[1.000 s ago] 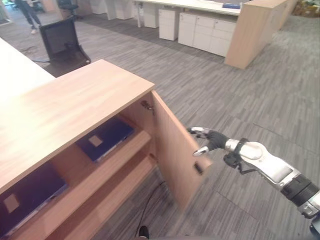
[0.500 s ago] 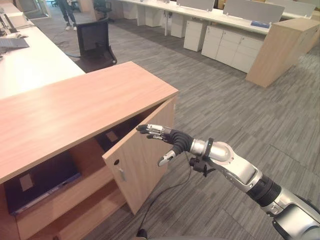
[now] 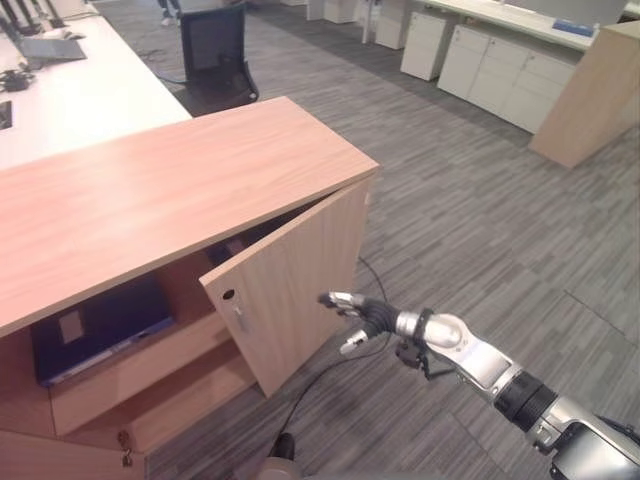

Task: Put the empty folder in the office cabinet

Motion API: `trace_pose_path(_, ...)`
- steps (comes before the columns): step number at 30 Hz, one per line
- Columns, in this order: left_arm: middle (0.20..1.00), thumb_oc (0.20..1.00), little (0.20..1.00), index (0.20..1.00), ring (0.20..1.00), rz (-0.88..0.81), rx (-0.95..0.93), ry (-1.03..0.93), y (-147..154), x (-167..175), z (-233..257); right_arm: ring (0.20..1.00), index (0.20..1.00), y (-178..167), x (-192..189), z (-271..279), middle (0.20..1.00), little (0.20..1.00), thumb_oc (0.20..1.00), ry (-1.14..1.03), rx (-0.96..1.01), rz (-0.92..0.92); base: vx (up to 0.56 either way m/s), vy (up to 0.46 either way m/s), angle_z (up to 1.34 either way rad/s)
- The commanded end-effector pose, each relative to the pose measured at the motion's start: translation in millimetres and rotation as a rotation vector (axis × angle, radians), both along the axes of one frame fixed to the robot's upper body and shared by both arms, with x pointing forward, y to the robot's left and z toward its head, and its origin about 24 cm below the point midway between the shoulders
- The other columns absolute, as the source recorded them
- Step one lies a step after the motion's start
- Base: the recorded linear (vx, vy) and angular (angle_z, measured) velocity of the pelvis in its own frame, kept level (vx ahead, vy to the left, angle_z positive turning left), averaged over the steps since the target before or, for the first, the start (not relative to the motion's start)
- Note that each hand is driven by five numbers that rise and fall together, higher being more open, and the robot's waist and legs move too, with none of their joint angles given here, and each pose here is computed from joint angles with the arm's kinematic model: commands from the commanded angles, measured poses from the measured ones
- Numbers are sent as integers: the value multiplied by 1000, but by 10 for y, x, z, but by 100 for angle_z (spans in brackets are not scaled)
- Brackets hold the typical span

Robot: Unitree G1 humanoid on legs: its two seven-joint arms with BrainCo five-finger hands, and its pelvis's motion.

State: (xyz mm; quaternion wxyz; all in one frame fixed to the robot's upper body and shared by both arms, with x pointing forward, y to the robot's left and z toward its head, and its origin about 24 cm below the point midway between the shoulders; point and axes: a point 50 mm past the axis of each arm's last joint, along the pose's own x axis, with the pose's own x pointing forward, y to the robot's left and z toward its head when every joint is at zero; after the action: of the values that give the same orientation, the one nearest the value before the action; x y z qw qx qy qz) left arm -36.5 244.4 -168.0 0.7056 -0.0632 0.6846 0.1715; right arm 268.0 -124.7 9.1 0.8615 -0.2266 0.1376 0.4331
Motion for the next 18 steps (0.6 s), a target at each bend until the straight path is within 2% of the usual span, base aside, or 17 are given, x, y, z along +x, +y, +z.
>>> trace_pose_path(1,1000,1000,1000,1000,1000,6,-3,-23,43,117,0,1000,1000,110,-18,-49,1000,1000,1000,-40,-2,7,-233,-145,52)
trace_pose_path(2,1000,1000,1000,1000,1000,10,-6,-45,28,171,-6,1000,1000,-86,-18,-228,1000,1000,1000,-19,-101,-67,-235,-143,103)
trace_pose_path(5,1000,1000,1000,1000,1000,-50,-17,-37,-38,218,-25,1000,1000,-615,-215,-745,1000,1000,1000,94,-415,-217,-135,-75,246)
trace_pose_path(6,1000,1000,1000,1000,1000,-69,-12,-34,-30,233,-24,1000,1000,-718,-273,-825,1000,1000,1000,128,-448,-265,-88,-40,186)
trace_pose_path(9,1000,1000,1000,1000,1000,-128,-27,-33,-40,293,-27,1000,1000,-1089,-773,-1318,1000,1000,1000,434,-540,-568,41,171,233)
trace_pose_path(10,1000,1000,1000,1000,1000,-162,-9,0,-4,261,-20,1000,1000,-1077,-984,-1463,1000,1000,1000,547,-533,-698,172,403,136)
trace_pose_path(14,1000,1000,1000,1000,1000,-175,0,-14,6,335,-20,1000,1000,-1133,-1235,-1564,1000,1000,1000,670,-435,-935,86,256,85)
trace_pose_path(16,1000,1000,1000,1000,1000,-181,0,-12,-2,339,-22,1000,1000,-1133,-1281,-1582,1000,1000,1000,690,-414,-975,48,154,37)
trace_pose_path(18,1000,1000,1000,1000,1000,-205,-2,-13,-51,373,-36,1000,1000,-1152,-1409,-1621,1000,1000,1000,737,-344,-1127,102,323,65)
